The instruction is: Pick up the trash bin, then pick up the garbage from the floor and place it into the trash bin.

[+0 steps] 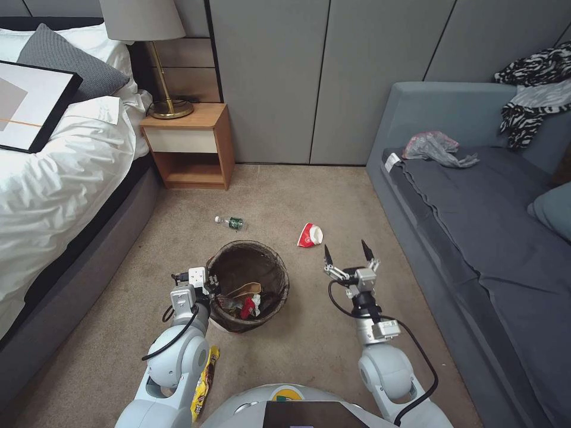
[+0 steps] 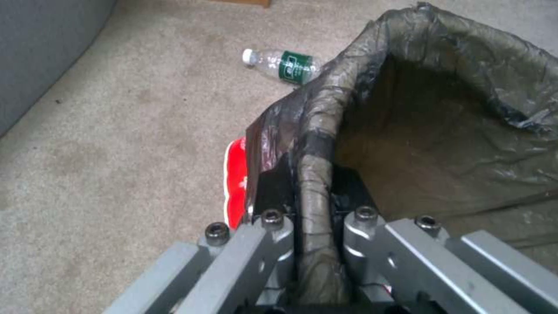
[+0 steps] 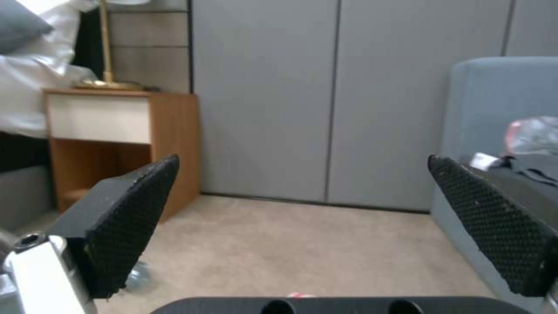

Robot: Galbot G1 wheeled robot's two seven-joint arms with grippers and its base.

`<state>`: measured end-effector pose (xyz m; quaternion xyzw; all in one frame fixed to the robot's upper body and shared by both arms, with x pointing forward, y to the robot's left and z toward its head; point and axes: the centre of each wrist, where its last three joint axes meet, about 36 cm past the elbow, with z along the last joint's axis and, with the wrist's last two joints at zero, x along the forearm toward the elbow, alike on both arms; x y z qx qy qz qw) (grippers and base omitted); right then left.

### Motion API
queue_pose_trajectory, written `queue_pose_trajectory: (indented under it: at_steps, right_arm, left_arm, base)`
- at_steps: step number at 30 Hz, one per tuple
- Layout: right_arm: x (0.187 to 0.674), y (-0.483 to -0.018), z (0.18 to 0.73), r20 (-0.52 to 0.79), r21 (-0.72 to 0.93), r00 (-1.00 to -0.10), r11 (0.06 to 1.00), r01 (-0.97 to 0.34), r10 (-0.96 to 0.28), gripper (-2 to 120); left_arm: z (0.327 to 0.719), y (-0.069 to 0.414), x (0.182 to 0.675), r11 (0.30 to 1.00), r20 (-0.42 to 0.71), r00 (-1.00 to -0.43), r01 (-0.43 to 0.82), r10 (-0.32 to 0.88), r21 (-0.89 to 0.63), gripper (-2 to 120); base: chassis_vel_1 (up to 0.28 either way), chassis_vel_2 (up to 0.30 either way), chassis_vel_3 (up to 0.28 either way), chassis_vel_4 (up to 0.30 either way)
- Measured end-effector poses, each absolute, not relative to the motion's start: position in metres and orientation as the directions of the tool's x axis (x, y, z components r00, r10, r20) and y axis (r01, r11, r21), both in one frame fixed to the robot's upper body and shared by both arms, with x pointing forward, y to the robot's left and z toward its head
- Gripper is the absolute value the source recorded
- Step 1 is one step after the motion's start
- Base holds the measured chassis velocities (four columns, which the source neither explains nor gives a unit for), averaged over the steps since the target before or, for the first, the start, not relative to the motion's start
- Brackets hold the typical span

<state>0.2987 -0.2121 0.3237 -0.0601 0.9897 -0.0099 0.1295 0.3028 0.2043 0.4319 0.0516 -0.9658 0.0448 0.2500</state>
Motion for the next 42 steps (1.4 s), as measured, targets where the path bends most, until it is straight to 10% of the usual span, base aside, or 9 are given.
queue_pose_trajectory:
  at_steps: [21,42]
  right_arm:
    - [0.311,-0.217,0.301,-0.232,-0.034,-0.968,0.995,-0.09,-0.096,98]
    - [0.313,-0.204,0.302,-0.237,-0.027,-0.961,0.989,-0.143,-0.145,100]
  left_arm:
    - [0.434,0.205,0.302,0.991,0.482,-0.873,-0.12,-0.077,-0.058,5]
    - [0.437,0.204,0.301,0.991,0.474,-0.877,-0.121,-0.078,-0.062,5]
  base:
    - [-0.025,0.02,0.021,-0.027]
    - [-0.253,0.253,0.254,-0.257]
